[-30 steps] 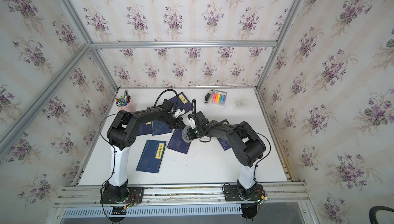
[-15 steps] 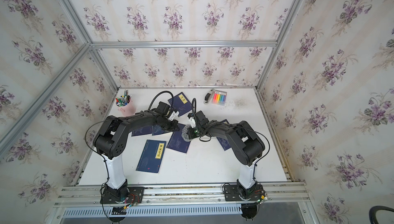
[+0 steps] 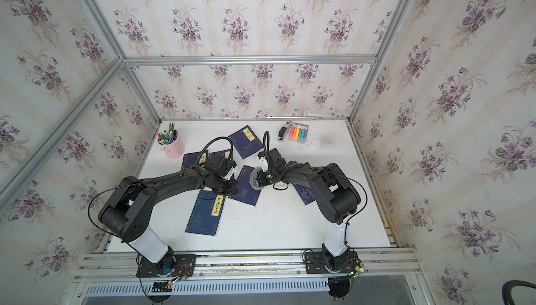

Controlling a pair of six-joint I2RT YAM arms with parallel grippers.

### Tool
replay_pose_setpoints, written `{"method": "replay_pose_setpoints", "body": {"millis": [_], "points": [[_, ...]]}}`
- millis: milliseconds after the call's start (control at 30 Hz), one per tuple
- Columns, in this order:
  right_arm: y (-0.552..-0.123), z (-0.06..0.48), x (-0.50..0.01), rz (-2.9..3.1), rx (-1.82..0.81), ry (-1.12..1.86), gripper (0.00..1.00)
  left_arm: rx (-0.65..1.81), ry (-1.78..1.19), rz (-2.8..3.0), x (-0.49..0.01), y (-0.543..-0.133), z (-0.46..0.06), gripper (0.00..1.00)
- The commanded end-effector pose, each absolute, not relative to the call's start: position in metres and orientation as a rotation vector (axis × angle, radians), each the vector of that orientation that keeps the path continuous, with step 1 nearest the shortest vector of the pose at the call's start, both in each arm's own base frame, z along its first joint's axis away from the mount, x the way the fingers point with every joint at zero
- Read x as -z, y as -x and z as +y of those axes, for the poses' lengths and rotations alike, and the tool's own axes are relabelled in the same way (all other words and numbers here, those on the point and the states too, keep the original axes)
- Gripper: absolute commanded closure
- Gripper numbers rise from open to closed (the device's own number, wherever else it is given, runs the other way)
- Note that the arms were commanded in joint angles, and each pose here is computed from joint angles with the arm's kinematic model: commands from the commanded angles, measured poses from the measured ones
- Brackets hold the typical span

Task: Wipe the cover of the book
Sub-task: Wipe the dirt from the cover of the book.

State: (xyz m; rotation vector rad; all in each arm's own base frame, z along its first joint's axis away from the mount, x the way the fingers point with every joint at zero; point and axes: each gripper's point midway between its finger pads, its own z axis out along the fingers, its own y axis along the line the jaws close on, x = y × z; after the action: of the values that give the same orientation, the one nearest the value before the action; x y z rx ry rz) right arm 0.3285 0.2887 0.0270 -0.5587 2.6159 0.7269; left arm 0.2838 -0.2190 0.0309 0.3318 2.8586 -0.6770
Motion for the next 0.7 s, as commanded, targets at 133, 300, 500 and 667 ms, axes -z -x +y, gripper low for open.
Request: {"method": "replay_pose_setpoints", "body": {"millis": [133,300,500,667], "points": [[-0.331,0.270,-0.018,2.661,-0.643,0.491,1.00,0.541,-0.285,2.900,-0.007,-0.299,-0.211,1.00],[-0.329,0.267,-0.022,2.654,-0.645,0.483,1.00,0.488,-0.294,2.912,0.002,-0.303,-0.209,1.00],[-0.327,0.279,-0.040,2.609,-0.695,0.499,1.00,0.381,-0.318,2.938,0.011,-0.299,-0.204,1.00],[-0.298,0.309,-0.032,2.637,-0.737,0.585,1.00,0.373,-0.305,2.967,0.019,-0.297,-0.203,1.00]]}}
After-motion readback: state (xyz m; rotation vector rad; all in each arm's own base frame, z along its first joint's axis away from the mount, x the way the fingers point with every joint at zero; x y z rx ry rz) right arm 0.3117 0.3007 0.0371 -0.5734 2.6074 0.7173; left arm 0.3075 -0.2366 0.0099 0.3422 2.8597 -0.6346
